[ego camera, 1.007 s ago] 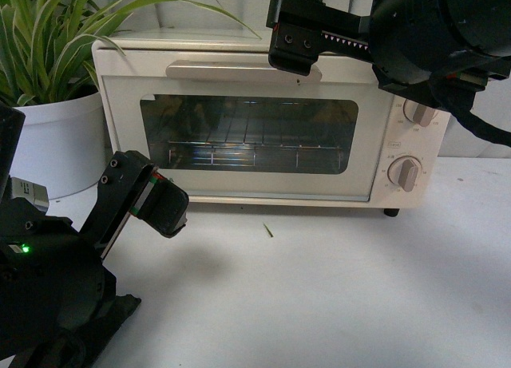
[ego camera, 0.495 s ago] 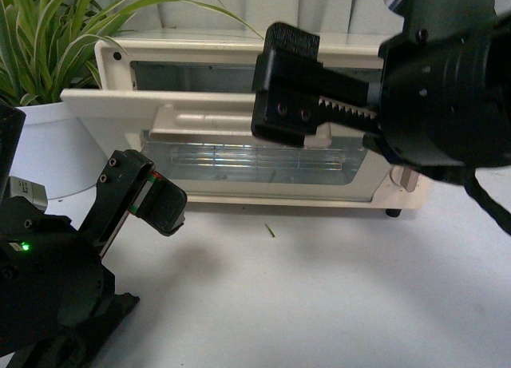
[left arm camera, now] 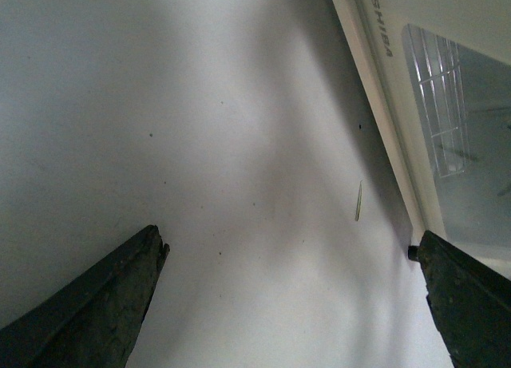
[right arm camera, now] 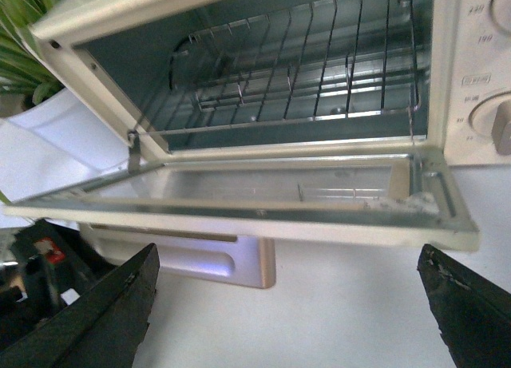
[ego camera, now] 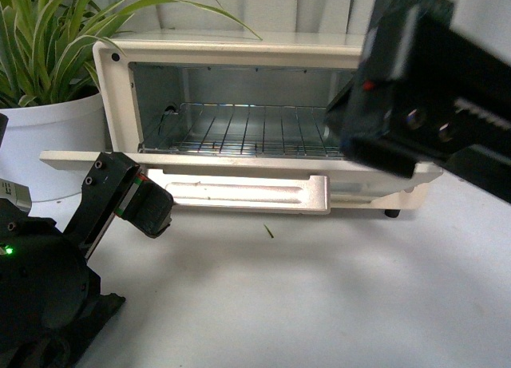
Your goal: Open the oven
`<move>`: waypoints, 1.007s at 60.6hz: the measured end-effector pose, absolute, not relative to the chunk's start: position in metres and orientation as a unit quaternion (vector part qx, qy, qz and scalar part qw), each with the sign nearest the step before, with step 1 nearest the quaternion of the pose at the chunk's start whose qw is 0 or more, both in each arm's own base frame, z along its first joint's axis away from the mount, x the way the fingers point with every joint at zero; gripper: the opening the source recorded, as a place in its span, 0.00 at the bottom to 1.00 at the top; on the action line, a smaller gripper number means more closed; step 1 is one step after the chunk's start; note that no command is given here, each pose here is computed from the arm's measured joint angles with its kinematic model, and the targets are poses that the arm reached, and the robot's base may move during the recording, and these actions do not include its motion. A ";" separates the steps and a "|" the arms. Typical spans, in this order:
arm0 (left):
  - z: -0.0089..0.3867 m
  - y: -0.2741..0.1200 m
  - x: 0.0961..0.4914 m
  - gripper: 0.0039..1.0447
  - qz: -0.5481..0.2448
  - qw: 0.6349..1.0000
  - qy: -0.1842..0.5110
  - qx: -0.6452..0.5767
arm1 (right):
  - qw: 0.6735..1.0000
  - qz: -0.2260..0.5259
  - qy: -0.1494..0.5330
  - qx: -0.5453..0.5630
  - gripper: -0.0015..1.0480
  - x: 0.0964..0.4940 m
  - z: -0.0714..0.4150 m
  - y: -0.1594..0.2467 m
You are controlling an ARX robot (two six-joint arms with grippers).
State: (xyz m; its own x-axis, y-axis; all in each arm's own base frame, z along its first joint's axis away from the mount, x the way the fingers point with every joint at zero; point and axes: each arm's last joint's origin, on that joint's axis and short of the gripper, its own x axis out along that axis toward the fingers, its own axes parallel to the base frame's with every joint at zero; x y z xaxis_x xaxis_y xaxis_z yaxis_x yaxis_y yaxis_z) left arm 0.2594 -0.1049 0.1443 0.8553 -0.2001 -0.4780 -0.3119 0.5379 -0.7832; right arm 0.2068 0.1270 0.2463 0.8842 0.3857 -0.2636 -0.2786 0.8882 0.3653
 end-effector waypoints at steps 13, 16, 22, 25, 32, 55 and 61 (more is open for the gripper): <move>0.144 -0.102 0.257 0.94 0.049 0.862 0.256 -0.434 | 0.968 0.151 0.139 0.145 0.91 0.191 0.247 0.115; 0.144 -0.101 0.256 0.94 0.048 0.869 0.256 -0.420 | 0.969 0.150 0.140 0.139 0.91 0.189 0.244 0.113; 0.143 -0.098 0.255 0.94 0.047 0.887 0.254 -0.383 | 0.971 0.144 0.141 0.130 0.91 0.187 0.238 0.109; 0.143 -0.096 0.254 0.94 0.048 0.899 0.252 -0.356 | 0.971 0.142 0.143 0.127 0.91 0.187 0.236 0.106; 0.140 -0.091 0.252 0.94 0.049 0.920 0.247 -0.300 | 0.973 0.133 0.147 0.119 0.91 0.185 0.229 0.100; 0.134 -0.089 0.240 0.94 0.036 0.967 0.229 -0.106 | 0.972 0.129 0.159 0.113 0.91 0.181 0.215 0.091; 0.133 -0.091 0.234 0.94 0.033 0.973 0.222 -0.045 | 0.972 0.129 0.161 0.115 0.91 0.181 0.213 0.088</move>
State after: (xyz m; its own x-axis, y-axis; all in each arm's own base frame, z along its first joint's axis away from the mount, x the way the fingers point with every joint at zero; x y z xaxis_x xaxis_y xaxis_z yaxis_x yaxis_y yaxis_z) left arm 0.2341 -0.0909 0.1335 0.8988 0.0436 -0.4361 -0.0841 0.9937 -0.0739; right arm 0.1809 0.0876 0.2134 0.9150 0.2869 -0.2837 -0.2128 0.9405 0.2647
